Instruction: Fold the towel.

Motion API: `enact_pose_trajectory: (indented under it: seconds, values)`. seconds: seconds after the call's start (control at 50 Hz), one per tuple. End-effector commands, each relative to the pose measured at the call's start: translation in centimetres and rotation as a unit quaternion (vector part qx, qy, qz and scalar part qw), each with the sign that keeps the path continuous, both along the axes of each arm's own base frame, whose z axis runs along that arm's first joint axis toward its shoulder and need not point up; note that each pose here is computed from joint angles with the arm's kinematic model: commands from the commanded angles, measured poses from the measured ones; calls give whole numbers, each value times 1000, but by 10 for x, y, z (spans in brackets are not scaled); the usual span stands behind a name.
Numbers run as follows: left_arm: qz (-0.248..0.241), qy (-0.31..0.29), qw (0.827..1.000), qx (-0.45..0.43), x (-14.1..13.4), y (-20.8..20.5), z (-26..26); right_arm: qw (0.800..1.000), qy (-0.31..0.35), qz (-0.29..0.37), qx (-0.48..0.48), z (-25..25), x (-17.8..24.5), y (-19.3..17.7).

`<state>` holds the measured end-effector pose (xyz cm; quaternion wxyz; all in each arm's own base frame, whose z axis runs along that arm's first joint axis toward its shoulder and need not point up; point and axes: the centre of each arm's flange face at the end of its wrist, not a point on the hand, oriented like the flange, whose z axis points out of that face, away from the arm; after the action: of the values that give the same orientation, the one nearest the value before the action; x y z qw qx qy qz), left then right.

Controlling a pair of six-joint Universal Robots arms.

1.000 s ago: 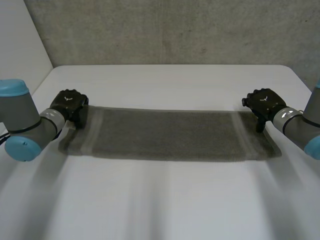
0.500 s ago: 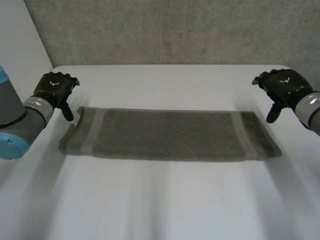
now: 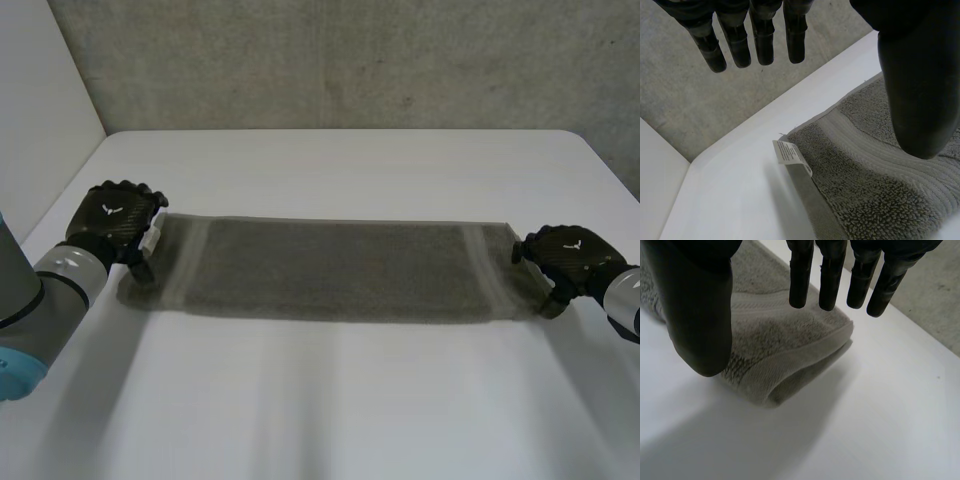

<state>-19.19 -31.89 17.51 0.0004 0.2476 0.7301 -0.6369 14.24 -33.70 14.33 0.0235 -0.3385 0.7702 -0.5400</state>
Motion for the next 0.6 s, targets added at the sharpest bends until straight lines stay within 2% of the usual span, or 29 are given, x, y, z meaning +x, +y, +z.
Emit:
enact_pose_trajectory:
  seconds: [0.02,0.38,0.6]
  values:
    - [-1,0,1000,3,-1,1,-1,1000,1,3,13,-9,1,3]
    - [0,-1,1000,5,0,2,-3,999,-3,12,30,-26,1,-2]
    - [3,-1,1000,4,0,2,-2,999,3,-35,15,-19,-37,-20]
